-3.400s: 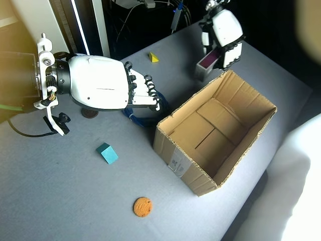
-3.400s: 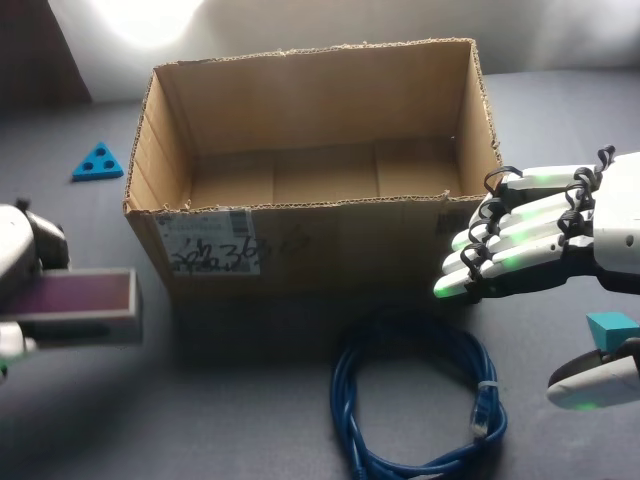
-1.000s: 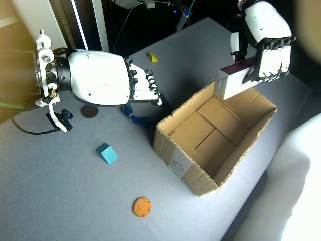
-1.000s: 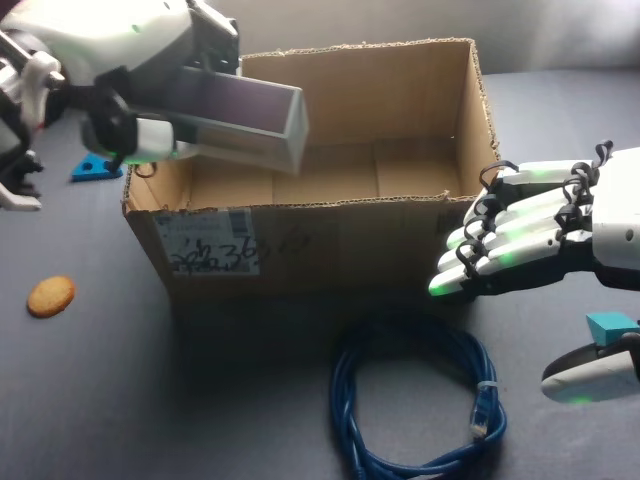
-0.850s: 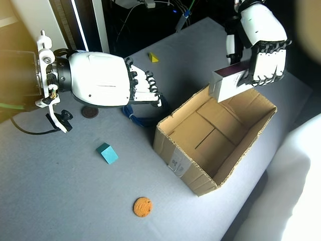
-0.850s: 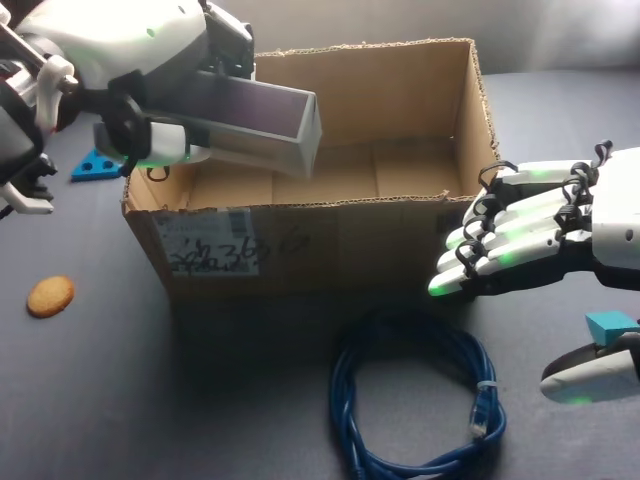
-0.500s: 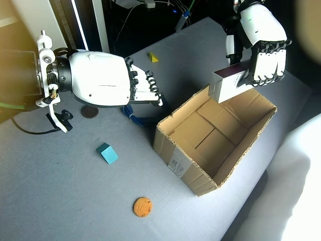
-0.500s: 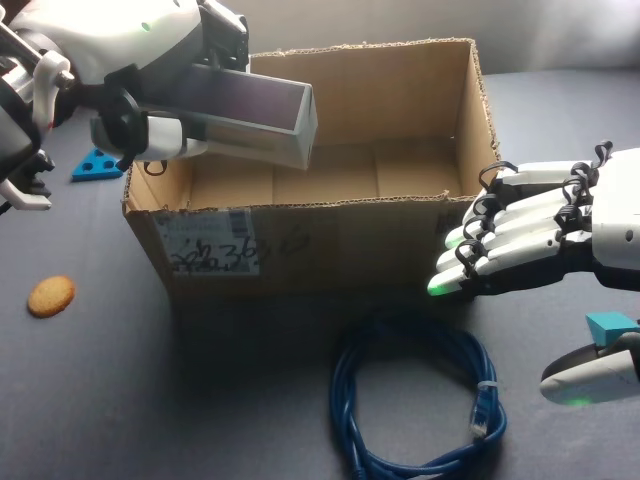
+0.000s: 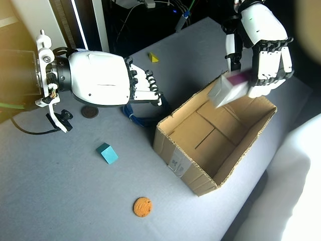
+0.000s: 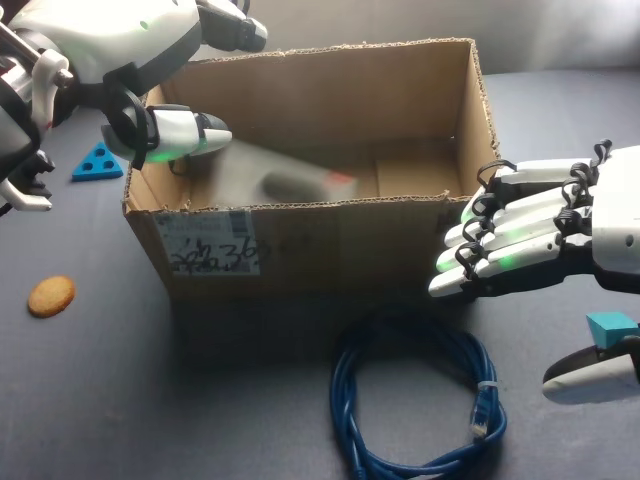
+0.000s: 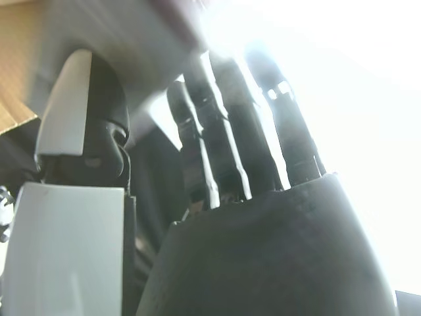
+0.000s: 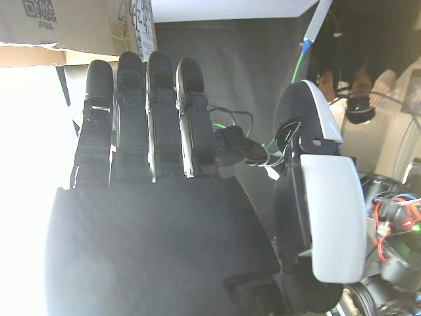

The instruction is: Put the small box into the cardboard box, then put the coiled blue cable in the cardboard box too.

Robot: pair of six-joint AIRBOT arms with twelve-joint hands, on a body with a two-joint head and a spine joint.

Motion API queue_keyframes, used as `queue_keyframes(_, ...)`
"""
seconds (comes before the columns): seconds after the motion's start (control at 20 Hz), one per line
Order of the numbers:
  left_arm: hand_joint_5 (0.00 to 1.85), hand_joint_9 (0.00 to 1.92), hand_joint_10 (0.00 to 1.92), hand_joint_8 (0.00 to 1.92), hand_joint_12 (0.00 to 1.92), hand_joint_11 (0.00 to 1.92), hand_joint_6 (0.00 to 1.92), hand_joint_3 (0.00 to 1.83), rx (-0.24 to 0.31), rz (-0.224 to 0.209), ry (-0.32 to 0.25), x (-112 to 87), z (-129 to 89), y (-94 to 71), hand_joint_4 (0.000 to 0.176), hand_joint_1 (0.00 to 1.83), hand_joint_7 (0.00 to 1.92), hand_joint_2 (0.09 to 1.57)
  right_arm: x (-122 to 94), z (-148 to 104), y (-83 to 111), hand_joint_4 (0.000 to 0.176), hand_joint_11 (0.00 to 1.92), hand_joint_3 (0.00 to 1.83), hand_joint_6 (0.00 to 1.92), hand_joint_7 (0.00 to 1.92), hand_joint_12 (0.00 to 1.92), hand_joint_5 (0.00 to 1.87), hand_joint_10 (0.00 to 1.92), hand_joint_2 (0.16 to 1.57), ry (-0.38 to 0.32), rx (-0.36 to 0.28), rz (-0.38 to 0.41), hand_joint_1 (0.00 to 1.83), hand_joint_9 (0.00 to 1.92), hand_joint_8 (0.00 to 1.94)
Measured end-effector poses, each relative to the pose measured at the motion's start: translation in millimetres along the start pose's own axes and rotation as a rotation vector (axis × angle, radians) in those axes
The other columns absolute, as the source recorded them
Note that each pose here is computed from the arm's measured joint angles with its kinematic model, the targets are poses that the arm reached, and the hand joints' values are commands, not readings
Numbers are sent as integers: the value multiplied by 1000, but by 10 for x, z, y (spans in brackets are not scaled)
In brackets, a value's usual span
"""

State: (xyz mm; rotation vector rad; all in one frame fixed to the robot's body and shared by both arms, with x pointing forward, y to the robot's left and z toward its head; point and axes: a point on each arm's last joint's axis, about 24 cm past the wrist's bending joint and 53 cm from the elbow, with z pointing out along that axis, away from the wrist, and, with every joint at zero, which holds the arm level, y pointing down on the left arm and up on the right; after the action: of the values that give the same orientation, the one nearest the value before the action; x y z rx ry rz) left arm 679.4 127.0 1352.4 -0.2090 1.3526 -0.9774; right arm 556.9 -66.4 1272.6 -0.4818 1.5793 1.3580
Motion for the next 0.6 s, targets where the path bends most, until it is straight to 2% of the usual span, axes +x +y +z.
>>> queue_keyframes(0.15,398,363,1,1,918,0,2,5,-2,1,-1,-6,2,9,0,922,394,1188,83,45,26,0,0,3,2,401,801,414,2,1195,25,-13,-82,319,350,3)
queue_keyframes(0.3,429,379,5,4,938,0,9,0,-10,14,-22,-110,26,71,0,948,408,1188,115,76,22,0,0,0,5,416,819,434,6,1187,30,-12,-101,360,368,4)
queue_keyframes(0.4,425,387,6,7,969,0,8,6,-25,41,-44,-232,-7,155,0,924,427,1210,184,111,3,0,0,2,1,418,841,428,3,1192,43,-9,-118,323,375,1)
queue_keyframes(0.45,421,392,7,10,974,0,6,6,-37,50,-49,-271,-25,214,0,913,439,1214,207,123,-10,0,0,3,1,402,799,412,2,1198,50,-4,-122,315,357,1)
queue_keyframes(0.6,451,423,14,11,1022,0,12,0,-102,95,-52,-367,-146,522,0,931,464,1195,243,187,-78,0,0,0,3,425,850,430,6,1184,51,24,-111,369,379,3)
